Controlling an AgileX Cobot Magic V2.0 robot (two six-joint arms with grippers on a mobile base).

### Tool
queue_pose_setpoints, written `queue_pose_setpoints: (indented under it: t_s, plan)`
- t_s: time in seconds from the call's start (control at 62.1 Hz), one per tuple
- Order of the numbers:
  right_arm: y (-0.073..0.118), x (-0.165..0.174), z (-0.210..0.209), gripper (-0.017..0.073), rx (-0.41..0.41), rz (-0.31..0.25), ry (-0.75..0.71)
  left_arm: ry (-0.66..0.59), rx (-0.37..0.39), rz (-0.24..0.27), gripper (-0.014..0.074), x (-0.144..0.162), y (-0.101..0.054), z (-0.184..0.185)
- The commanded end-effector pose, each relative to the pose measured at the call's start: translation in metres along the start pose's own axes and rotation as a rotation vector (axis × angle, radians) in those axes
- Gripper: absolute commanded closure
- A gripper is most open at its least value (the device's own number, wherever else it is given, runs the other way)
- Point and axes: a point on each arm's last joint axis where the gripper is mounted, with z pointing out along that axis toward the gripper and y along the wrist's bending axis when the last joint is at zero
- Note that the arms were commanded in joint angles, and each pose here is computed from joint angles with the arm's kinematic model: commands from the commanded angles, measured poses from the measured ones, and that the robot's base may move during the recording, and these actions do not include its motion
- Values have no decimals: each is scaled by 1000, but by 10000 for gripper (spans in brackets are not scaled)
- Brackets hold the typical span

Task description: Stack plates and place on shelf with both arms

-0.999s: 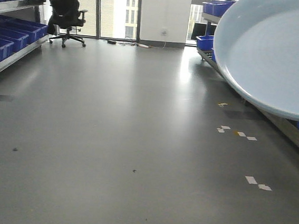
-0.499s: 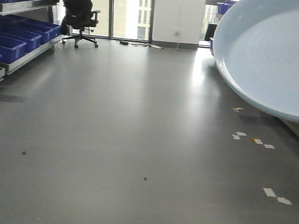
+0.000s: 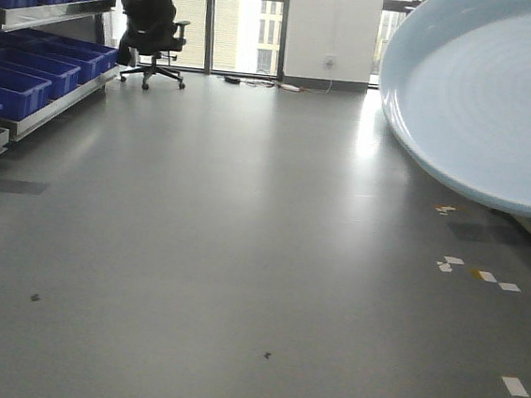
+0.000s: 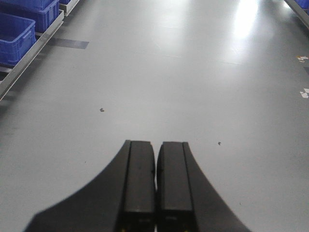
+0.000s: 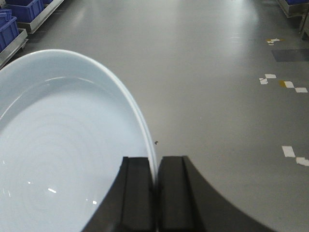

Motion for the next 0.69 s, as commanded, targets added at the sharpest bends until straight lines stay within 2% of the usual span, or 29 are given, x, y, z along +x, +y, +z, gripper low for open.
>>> queue_pose_setpoints:
  t_s: [0.0,0.677]
  plan:
    - [2,-20,-5,511,-14,-2,-136,-103,31,3,505,-15,-3,-4]
    - [2,-20,-5,511,-14,-2,-136,-103,31,3,505,-15,-3,-4]
